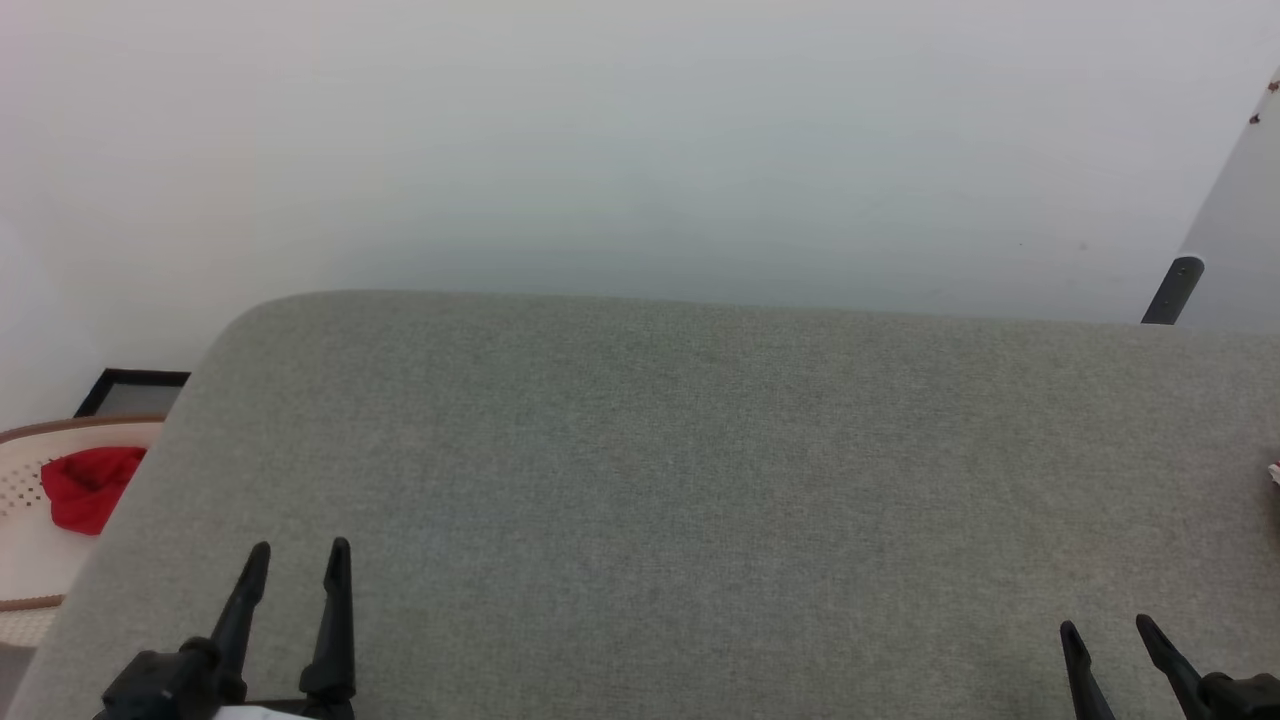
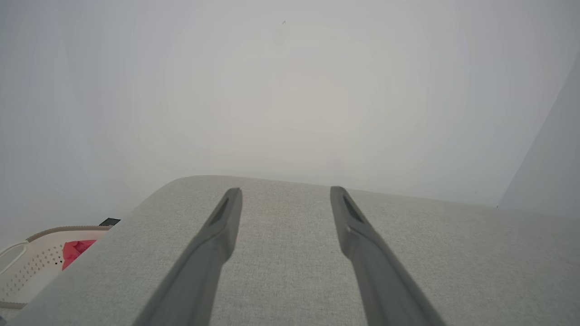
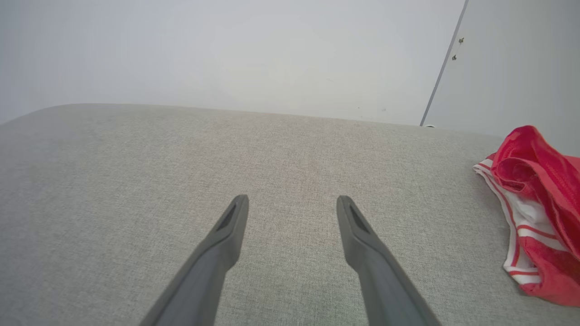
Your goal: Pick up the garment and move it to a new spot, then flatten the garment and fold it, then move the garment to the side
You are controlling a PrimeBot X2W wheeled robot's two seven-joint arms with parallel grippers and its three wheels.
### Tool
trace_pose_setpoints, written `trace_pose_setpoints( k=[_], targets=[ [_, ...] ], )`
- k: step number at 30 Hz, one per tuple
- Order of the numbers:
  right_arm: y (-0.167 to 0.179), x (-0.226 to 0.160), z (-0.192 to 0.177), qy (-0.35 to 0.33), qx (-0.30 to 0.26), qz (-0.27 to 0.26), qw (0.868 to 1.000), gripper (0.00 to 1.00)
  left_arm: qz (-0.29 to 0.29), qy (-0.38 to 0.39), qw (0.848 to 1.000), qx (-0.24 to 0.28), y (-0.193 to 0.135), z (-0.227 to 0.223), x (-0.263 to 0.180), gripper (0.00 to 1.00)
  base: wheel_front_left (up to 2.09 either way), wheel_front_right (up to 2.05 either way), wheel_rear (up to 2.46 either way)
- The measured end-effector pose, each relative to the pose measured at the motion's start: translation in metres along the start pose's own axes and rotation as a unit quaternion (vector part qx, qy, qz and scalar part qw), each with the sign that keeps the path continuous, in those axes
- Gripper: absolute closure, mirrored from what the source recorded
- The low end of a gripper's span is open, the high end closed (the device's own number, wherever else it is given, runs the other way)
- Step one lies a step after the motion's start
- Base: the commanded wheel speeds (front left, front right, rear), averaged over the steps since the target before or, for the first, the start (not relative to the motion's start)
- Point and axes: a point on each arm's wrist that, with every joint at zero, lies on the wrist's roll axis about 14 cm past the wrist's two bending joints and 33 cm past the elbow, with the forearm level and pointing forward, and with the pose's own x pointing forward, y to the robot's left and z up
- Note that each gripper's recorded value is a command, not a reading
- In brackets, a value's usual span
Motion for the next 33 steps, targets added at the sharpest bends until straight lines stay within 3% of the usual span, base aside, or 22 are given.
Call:
trace_pose_setpoints(
  k=[17, 18, 25, 33],
  targets=[
    [0.001, -0.005, 0.002, 0.001, 0.003, -0.005, 1.0, 0.0, -0.02, 0.008, 1.0, -0.004, -0.011, -0.005, 0.001, 0.0, 0.0, 0.0, 0.0],
    [0.001, -0.005, 0.001, 0.002, 0.003, -0.006, 1.0, 1.0, -0.021, 0.01, 1.0, -0.004, -0.012, -0.006, 0.001, 1.0, 0.0, 0.0, 0.0],
    [0.005, -0.012, -0.024, 0.039, 0.019, -0.01, 0.999, 1.0, -0.009, 0.061, 0.998, -0.024, -0.015, -0.04, -0.016, 1.0, 0.0, 0.0, 0.0],
    [0.003, -0.009, -0.026, 0.044, 0.094, -0.026, 0.994, 1.0, 0.017, 0.078, 0.993, -0.091, -0.011, -0.047, -0.016, 1.0, 0.0, 0.0, 0.0]
  ],
)
